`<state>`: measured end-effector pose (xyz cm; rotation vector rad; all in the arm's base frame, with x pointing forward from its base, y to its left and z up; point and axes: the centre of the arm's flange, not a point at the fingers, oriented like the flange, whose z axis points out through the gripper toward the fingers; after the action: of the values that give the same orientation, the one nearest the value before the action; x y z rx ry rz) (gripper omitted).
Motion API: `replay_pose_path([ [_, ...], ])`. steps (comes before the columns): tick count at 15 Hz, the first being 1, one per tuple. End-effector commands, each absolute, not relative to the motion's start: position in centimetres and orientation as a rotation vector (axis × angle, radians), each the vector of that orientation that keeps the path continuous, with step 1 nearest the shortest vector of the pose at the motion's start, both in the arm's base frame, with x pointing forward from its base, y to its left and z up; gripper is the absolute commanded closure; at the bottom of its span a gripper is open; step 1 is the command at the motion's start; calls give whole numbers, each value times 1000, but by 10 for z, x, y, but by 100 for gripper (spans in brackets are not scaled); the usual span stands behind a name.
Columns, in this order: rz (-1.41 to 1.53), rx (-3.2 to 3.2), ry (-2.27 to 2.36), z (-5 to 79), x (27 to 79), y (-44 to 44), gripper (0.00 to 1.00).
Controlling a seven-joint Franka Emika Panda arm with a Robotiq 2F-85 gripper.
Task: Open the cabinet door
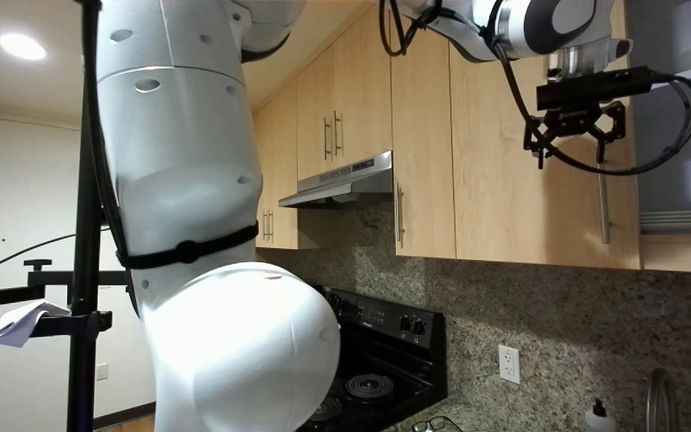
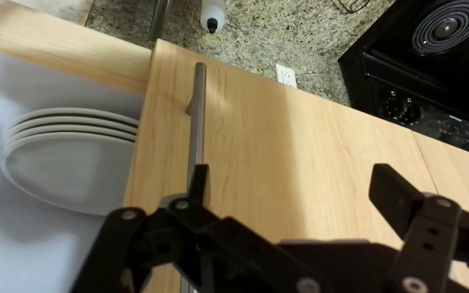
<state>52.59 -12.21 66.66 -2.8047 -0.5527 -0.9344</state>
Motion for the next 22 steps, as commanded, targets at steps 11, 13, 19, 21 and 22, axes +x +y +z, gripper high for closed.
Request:
replay_pose_path([
  [11,-839,-2796,-599,634,539,-121,0],
  [13,-841,-2773,-623,628,542,-123,0],
  [19,-926,-2660,-740,619,551,-138,0],
  [21,-968,-2640,-752,617,552,-144,0],
  [22,-981,-2634,-755,615,554,-149,0],
])
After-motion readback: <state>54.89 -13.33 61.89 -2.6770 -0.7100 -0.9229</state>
